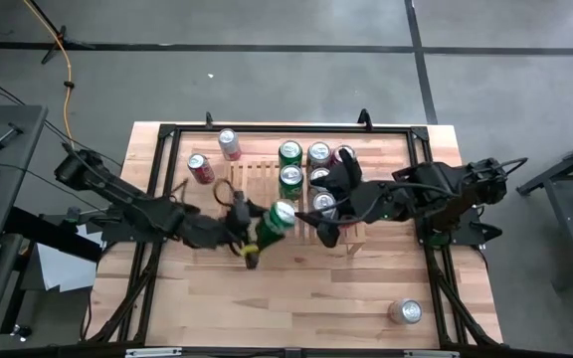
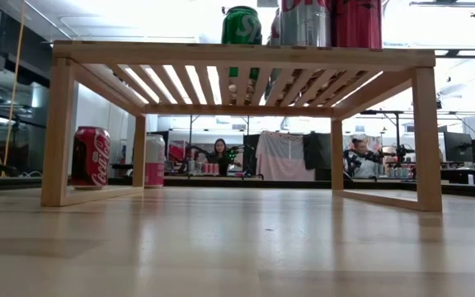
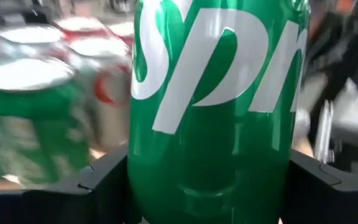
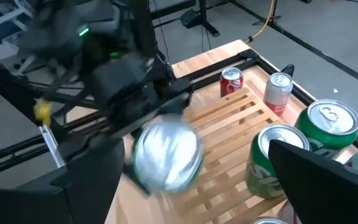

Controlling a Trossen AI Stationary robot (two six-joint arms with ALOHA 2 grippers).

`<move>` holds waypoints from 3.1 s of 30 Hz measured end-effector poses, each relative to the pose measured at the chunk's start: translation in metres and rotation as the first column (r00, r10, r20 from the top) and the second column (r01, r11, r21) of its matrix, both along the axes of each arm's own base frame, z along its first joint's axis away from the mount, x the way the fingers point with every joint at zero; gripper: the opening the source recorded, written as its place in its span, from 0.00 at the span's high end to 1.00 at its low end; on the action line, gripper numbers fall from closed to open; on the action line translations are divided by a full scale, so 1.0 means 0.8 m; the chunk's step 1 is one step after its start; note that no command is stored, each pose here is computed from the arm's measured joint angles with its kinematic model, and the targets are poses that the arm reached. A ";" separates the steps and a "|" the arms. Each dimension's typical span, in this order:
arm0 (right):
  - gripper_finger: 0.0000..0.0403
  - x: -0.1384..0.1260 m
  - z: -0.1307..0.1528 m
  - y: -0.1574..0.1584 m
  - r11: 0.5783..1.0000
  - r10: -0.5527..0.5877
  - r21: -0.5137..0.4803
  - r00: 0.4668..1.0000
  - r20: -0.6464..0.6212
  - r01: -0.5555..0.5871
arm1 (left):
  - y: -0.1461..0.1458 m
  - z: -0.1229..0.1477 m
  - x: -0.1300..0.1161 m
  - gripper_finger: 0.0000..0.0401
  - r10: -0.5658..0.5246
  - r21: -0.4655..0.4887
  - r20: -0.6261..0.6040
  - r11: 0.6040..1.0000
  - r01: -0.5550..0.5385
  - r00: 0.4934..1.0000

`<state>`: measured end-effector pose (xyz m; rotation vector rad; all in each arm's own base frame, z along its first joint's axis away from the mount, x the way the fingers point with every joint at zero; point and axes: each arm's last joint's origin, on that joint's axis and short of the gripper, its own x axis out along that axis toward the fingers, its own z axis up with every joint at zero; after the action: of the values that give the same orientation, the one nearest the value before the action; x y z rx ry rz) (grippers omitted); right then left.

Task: Place canned beverage on shelf
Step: Put the green soda can on the shelf

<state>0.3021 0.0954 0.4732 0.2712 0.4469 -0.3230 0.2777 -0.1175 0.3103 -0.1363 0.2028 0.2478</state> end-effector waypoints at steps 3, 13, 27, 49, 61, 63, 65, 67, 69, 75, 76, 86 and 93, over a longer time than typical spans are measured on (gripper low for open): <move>0.05 -0.004 0.001 0.006 1.000 -0.009 0.003 1.000 0.013 0.009 | 0.018 -0.011 -0.017 0.29 0.020 -0.067 0.139 0.998 -0.010 0.990; 0.05 0.002 0.000 0.006 0.989 -0.129 0.080 0.990 0.064 0.123 | 0.056 -0.057 -0.038 0.29 0.029 -0.165 0.441 0.985 0.050 0.897; 0.05 0.043 -0.028 -0.012 0.910 -0.283 0.326 0.958 0.033 0.257 | 0.043 -0.078 -0.016 0.29 -0.053 -0.047 0.331 0.996 0.073 0.942; 0.06 0.096 -0.079 -0.018 0.848 -0.291 0.436 0.952 -0.096 0.303 | 0.053 -0.085 -0.009 0.29 -0.036 -0.031 0.307 0.998 0.047 0.951; 0.34 0.096 -0.079 -0.018 0.856 -0.283 0.425 0.955 -0.090 0.294 | 0.053 -0.086 -0.009 0.29 -0.036 -0.019 0.299 0.999 0.043 0.954; 0.34 0.096 -0.079 -0.018 0.858 -0.282 0.422 0.955 -0.091 0.293 | 0.053 -0.086 -0.009 0.29 -0.037 -0.014 0.298 0.999 0.043 0.954; 0.34 0.096 -0.079 -0.018 0.861 -0.278 0.417 0.956 -0.091 0.290 | 0.053 -0.086 -0.009 0.29 -0.037 -0.012 0.297 0.999 0.042 0.954; 0.34 0.096 -0.079 -0.018 0.864 -0.275 0.414 0.957 -0.090 0.288 | 0.053 -0.086 -0.009 0.25 -0.037 -0.012 0.297 0.999 0.042 0.954; 0.34 0.096 -0.078 -0.018 0.864 -0.274 0.413 0.957 -0.091 0.287 | 0.053 -0.086 -0.009 0.17 -0.035 -0.013 0.298 0.999 0.041 0.954; 0.34 0.091 -0.081 -0.019 0.869 -0.268 0.396 0.955 -0.127 0.297 | 0.053 -0.082 -0.010 0.03 -0.038 -0.016 0.310 0.999 0.046 0.950; 0.34 0.089 -0.080 -0.019 0.870 -0.269 0.393 0.954 -0.131 0.299 | 0.054 -0.082 -0.010 0.03 -0.039 -0.015 0.308 0.999 0.046 0.951; 0.34 0.083 -0.073 -0.021 0.877 -0.273 0.378 0.955 -0.115 0.296 | 0.050 -0.063 -0.026 0.02 -0.106 -0.018 0.331 0.993 0.119 0.938; 0.34 0.074 -0.082 -0.026 0.889 -0.314 0.285 0.930 -0.193 0.359 | 0.051 -0.032 -0.057 0.01 -0.128 -0.023 0.367 0.989 0.147 0.921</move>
<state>0.3615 0.0748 0.4079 0.6481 0.5938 -0.6166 0.2322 -0.0764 0.2851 -0.2147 -0.1529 0.0731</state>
